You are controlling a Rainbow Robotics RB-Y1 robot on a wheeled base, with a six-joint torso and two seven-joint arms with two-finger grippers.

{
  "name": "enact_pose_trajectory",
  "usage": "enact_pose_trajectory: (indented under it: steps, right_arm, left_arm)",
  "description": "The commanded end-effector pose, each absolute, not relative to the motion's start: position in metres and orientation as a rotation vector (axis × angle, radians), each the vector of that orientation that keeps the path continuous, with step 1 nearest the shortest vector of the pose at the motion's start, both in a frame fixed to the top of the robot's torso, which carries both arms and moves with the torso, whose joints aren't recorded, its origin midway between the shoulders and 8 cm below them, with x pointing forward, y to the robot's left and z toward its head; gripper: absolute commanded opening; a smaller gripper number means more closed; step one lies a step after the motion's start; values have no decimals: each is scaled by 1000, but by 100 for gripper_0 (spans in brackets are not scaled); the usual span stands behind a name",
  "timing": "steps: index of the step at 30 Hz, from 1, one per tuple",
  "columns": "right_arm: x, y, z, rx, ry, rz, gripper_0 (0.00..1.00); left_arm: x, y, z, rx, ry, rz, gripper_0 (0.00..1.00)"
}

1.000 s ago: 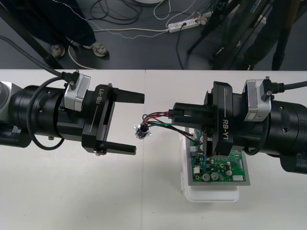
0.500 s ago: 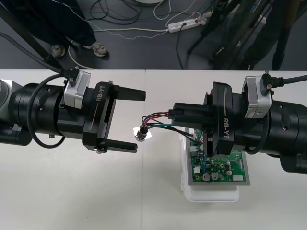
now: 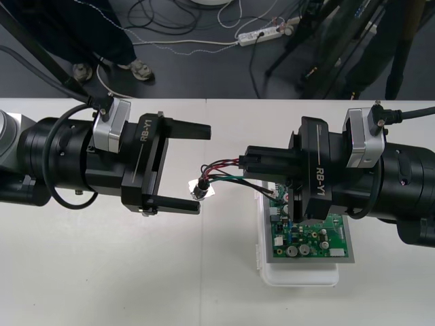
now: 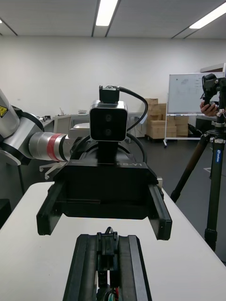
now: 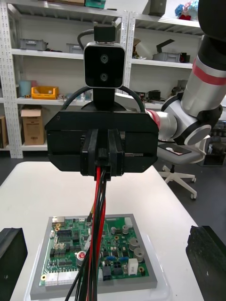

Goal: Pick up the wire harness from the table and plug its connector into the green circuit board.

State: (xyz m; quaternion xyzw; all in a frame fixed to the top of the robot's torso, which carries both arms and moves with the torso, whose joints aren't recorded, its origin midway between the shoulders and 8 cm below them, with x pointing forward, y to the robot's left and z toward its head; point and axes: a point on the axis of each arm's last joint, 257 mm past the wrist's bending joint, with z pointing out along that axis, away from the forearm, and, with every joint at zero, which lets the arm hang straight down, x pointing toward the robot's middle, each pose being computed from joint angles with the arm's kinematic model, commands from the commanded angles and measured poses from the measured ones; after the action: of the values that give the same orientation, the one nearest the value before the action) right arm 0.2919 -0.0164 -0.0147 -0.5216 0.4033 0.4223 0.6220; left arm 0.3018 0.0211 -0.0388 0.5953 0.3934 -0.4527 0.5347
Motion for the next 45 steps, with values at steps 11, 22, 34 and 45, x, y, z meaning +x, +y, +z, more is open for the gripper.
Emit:
enact_pose_trajectory:
  steps: [11,22,34,45]
  right_arm:
    - [278,-10,-9,-1195,918,1013,0]
    - [276,-10,-10,-1203,917,1015,0]
    - [276,-9,-10,-1200,914,1018,0]
    - [274,-8,-10,-1204,910,1023,0]
  left_arm:
    - [293,-11,-7,1398,789,-1063,100]
    - [291,-19,-3,1391,780,-1076,100]
    - [290,-22,0,1388,771,-1085,100]
    - [289,-23,1,1387,766,-1088,100]
